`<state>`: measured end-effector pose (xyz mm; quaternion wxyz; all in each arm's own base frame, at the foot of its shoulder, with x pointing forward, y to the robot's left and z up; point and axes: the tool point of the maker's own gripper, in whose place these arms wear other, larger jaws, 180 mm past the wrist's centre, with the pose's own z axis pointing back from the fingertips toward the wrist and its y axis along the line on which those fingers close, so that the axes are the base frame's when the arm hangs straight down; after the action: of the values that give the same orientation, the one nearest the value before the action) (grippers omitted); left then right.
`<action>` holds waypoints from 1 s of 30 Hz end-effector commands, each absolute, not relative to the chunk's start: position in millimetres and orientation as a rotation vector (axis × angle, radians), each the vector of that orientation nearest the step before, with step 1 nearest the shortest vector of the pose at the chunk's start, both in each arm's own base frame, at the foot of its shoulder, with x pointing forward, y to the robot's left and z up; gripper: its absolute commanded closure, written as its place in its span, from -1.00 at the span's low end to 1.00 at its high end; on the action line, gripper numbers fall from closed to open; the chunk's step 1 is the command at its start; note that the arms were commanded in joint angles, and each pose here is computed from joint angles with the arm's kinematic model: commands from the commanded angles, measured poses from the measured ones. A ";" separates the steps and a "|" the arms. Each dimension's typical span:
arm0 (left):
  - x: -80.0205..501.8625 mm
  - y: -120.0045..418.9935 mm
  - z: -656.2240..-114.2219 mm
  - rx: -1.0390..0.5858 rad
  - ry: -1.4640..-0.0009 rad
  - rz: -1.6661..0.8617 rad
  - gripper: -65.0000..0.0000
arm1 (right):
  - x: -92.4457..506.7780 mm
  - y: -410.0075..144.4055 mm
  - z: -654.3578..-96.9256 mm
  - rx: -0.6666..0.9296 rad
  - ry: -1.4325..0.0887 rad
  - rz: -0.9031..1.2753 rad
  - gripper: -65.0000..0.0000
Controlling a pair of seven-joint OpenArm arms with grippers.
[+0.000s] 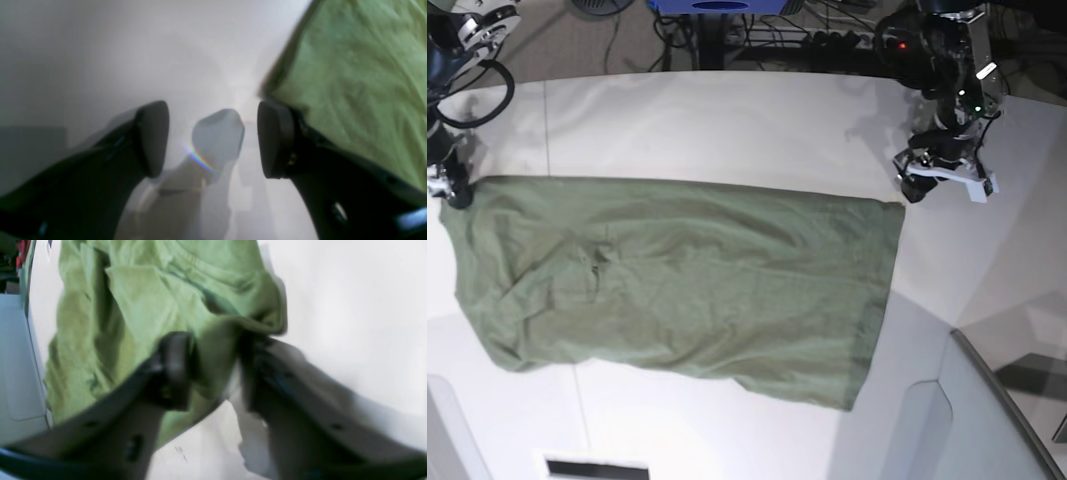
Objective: Layout the t-shirt on the table in an organized manner, then fold the t-shirt properly
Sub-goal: 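Move both grippers to the shirt's corners along its edge, then grasp the shirt corners with both grippers and pull them apart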
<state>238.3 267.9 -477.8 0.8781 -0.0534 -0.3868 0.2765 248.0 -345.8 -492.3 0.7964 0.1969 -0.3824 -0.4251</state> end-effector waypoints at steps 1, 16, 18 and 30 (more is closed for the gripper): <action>237.9 266.1 -477.2 -0.117 -0.795 0.563 -0.22 | 252.6 -354.9 -484.4 0.415 -0.849 -0.906 0.51; 236.4 267.8 -478.7 -0.111 -0.790 0.563 -0.22 | 251.4 -351.6 -484.3 0.418 -0.831 -0.888 -0.30; 235.7 267.2 -479.3 -0.112 -0.788 0.564 -0.22 | 255.8 -351.6 -482.0 0.423 -0.839 -0.887 -0.30; 254.2 264.4 -478.2 -0.131 -0.804 0.577 -0.22 | 261.3 -342.5 -489.1 0.462 -0.813 -0.903 0.99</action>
<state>255.5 264.9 -477.9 0.8747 -0.0609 -0.3920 0.2784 254.7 -330.8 -499.1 0.7974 0.2224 -0.3633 -0.4274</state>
